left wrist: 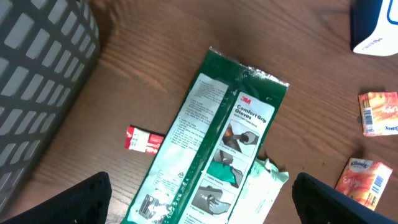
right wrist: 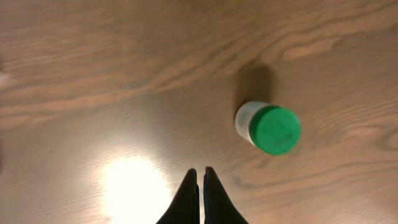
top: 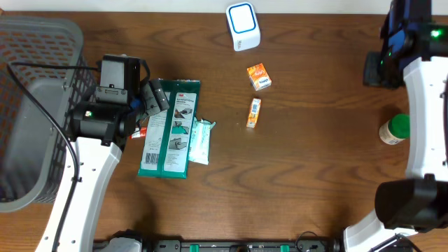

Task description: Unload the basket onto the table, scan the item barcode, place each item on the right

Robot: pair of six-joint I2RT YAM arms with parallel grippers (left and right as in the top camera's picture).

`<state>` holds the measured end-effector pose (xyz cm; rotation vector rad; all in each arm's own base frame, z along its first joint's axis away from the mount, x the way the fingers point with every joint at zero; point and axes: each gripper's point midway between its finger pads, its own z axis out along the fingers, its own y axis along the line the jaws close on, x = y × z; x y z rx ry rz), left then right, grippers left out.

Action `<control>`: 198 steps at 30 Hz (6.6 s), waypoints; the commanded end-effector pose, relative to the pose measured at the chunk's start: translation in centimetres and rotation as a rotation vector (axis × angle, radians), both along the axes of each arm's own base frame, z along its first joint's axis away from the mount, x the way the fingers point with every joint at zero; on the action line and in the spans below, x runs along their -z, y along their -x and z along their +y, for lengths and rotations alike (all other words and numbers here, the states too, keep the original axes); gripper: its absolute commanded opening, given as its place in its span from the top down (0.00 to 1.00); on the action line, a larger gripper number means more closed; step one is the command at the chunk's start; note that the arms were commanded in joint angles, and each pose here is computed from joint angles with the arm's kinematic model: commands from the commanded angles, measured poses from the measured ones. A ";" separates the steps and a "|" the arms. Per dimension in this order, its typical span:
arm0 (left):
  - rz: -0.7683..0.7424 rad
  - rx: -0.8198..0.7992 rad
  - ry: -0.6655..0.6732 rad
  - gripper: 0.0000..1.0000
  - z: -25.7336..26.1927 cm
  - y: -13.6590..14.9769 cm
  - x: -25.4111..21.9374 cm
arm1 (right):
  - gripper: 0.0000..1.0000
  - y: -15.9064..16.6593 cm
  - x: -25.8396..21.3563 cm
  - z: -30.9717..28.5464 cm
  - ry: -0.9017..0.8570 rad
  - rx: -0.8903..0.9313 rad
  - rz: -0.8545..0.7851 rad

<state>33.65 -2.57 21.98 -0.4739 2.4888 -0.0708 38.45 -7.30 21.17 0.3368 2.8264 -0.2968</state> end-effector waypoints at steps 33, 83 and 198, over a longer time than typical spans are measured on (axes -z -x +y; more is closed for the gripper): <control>-0.016 0.003 -0.018 0.07 0.3 -0.2 -0.6 | 0.41 -7.6 11.3 18.7 -0.568 -0.425 -0.374; -0.016 0.003 -0.018 0.07 0.3 -0.2 -0.6 | 0.99 0.1 11.2 0.9 -0.023 -0.063 -0.022; -0.016 0.003 -0.018 0.07 0.3 -0.2 -0.6 | 0.55 -0.3 16.8 28.3 -0.665 -0.101 -0.227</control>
